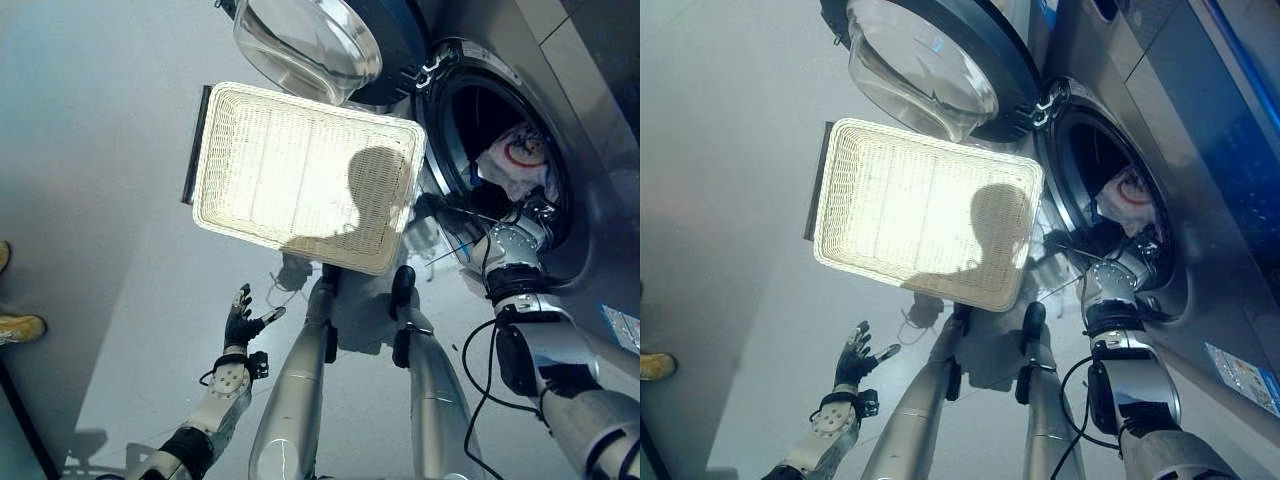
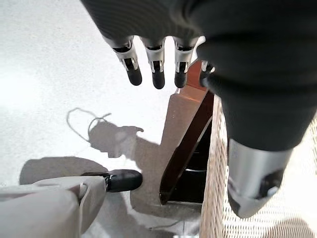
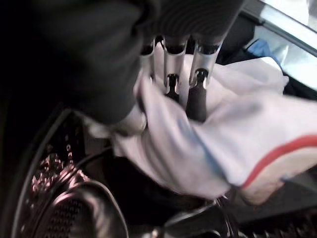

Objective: Put the clothes into the washing machine.

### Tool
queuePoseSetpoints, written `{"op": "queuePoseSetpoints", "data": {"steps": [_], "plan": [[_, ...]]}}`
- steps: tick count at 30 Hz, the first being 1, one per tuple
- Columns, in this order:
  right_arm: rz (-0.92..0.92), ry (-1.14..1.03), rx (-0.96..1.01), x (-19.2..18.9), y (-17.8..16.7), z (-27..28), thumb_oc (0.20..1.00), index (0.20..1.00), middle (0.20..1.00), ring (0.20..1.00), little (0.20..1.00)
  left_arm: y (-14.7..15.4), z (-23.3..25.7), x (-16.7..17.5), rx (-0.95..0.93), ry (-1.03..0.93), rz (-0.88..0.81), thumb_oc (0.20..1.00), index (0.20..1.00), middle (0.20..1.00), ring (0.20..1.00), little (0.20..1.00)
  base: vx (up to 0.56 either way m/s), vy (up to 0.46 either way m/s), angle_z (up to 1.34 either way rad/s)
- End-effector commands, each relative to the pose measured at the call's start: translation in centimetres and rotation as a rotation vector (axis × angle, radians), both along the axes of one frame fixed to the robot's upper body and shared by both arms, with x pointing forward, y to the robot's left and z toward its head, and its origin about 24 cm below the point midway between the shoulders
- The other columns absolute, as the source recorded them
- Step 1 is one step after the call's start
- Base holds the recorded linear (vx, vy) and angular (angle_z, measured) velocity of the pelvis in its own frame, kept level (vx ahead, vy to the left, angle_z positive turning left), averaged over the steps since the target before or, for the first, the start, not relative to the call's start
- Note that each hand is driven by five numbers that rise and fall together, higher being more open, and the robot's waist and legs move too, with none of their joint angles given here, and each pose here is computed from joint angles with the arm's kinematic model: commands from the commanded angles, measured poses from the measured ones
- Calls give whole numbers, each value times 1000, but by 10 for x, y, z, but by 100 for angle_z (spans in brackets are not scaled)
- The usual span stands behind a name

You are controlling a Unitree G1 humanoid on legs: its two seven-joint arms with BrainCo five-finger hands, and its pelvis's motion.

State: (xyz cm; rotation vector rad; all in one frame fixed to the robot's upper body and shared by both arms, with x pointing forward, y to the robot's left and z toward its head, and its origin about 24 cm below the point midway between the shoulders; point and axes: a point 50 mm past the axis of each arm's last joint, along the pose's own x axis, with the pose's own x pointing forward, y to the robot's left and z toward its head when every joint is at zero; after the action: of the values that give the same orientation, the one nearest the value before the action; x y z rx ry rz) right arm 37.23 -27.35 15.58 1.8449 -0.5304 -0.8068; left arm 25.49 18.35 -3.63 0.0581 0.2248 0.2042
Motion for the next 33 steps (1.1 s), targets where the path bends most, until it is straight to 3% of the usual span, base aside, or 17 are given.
{"op": "queuePoseSetpoints", "data": {"steps": [1, 5, 7, 9, 14, 20, 27, 33], "plan": [[-203, -2, -79, -34, -75, 29, 1000, 1000, 1000, 1000, 1000, 2, 3, 1, -32, -7, 34, 1000, 1000, 1000, 1000, 1000, 26, -39, 3], [-69, 67, -25, -21, -61, 21, 1000, 1000, 1000, 1000, 1000, -2, 2, 3, -26, -6, 19, 1000, 1000, 1000, 1000, 1000, 0, 0, 0], [12, 13, -120, -11, -53, 29, 1000, 1000, 1000, 1000, 1000, -4, 2, 3, -23, -6, 12, 1000, 1000, 1000, 1000, 1000, 0, 0, 0], [111, -248, -309, 2, -28, 48, 1000, 1000, 1000, 1000, 1000, -6, 3, 4, -25, -7, 9, 1000, 1000, 1000, 1000, 1000, -24, 9, -3], [157, -614, -520, 1, 5, 66, 1000, 1000, 1000, 1000, 1000, -5, 1, 5, -31, -2, 15, 1000, 1000, 1000, 1000, 1000, -23, 19, -2], [176, -849, -698, -4, 15, 79, 1000, 1000, 1000, 1000, 1000, 2, -1, 2, -29, 10, 12, 1000, 1000, 1000, 1000, 1000, -15, 8, 0], [155, -878, -688, -6, 14, 77, 1000, 1000, 1000, 1000, 1000, 8, 1, 3, -32, 4, 2, 1000, 1000, 1000, 1000, 1000, -41, 18, -1], [200, -657, -675, 1, 3, 60, 1000, 1000, 1000, 1000, 1000, 7, -2, 1, -36, 12, 3, 1000, 1000, 1000, 1000, 1000, -20, 14, 0]]}}
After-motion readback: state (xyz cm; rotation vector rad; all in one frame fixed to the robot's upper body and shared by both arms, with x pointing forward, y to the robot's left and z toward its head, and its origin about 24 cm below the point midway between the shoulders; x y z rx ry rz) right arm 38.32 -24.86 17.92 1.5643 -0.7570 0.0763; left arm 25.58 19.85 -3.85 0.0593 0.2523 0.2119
